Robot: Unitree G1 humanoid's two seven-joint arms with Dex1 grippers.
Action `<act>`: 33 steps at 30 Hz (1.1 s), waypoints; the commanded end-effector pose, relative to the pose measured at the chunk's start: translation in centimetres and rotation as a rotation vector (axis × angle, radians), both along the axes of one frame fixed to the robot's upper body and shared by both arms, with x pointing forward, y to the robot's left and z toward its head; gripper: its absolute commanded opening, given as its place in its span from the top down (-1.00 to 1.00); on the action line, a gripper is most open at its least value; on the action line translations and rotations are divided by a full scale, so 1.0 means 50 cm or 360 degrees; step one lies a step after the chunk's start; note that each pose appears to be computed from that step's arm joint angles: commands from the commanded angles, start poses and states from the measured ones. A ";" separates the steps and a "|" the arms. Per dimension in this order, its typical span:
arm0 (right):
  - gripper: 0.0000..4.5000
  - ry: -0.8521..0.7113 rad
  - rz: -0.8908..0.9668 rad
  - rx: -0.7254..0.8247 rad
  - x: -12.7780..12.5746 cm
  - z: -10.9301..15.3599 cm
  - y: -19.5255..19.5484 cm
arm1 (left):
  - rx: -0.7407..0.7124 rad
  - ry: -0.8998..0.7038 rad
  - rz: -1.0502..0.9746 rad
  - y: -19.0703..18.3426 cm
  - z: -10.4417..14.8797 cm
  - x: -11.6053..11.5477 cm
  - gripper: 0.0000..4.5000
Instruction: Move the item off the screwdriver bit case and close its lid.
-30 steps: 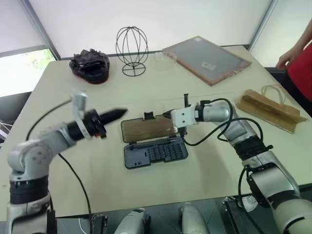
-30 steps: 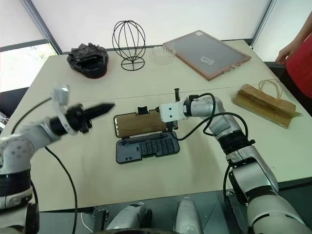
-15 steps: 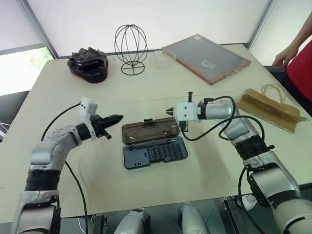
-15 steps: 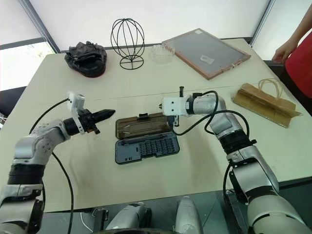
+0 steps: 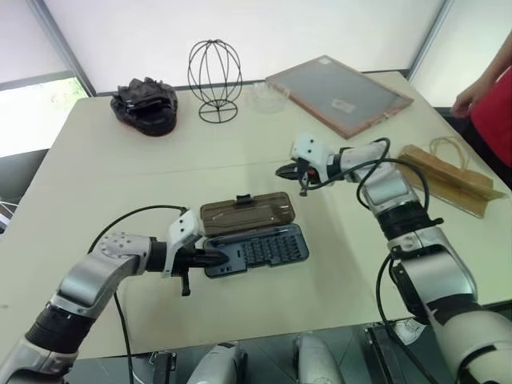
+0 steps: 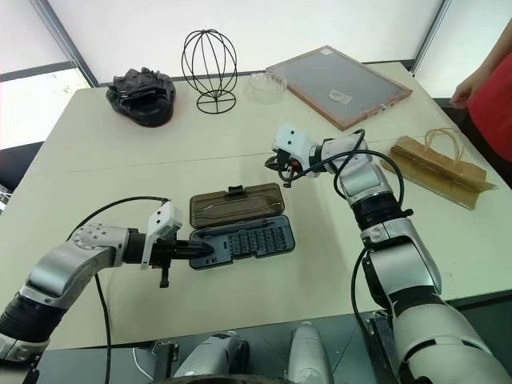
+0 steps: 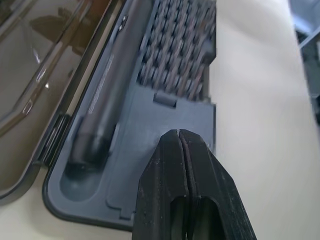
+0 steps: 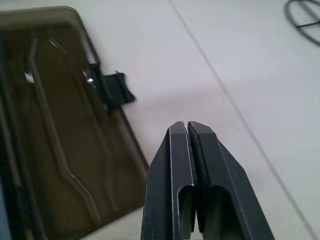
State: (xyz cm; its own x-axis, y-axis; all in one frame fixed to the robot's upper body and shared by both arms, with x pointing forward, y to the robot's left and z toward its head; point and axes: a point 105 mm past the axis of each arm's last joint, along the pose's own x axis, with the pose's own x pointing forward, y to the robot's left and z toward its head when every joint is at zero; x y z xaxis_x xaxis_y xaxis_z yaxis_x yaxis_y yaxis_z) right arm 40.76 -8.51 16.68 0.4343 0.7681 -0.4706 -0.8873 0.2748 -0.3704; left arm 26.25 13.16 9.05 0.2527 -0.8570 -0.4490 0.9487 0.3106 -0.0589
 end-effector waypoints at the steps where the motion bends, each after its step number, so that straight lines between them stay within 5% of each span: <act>1: 0.73 0.0086 0.0070 0.0005 0.001 0.008 0.023 | 0.0101 -0.0024 -0.0004 0.014 -0.021 -0.007 1.00; 3: 0.42 0.0097 0.0090 -0.0070 0.003 -0.007 0.026 | 0.0104 -0.0027 -0.0002 0.016 -0.024 -0.010 1.00; 8: -0.76 0.0171 -0.0004 -0.0104 0.022 -0.025 0.040 | 0.0093 -0.0022 0.0017 0.012 -0.032 -0.020 1.00; 15: -0.76 0.0479 -0.0167 -0.0083 0.024 -0.077 0.046 | 0.0105 -0.0036 0.0056 0.014 -0.044 -0.020 1.00; 23: 0.92 0.0467 0.0050 -0.0509 -0.012 -0.170 0.034 | 0.0103 -0.0013 0.0094 0.028 -0.059 -0.027 1.00; 33: 0.99 0.0182 0.0301 -0.0679 -0.024 -0.189 0.020 | 0.0087 0.0074 0.0172 0.045 -0.086 -0.042 1.00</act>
State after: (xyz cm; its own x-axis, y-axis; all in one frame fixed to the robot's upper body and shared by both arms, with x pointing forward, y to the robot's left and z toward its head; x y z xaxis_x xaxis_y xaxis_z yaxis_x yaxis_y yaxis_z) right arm 40.89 -6.37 10.53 0.3007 0.6195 -0.7251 -0.9254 0.0056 -0.3791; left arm 24.52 14.22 6.98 0.3119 -0.8438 -0.4368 0.9310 0.3632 -0.0370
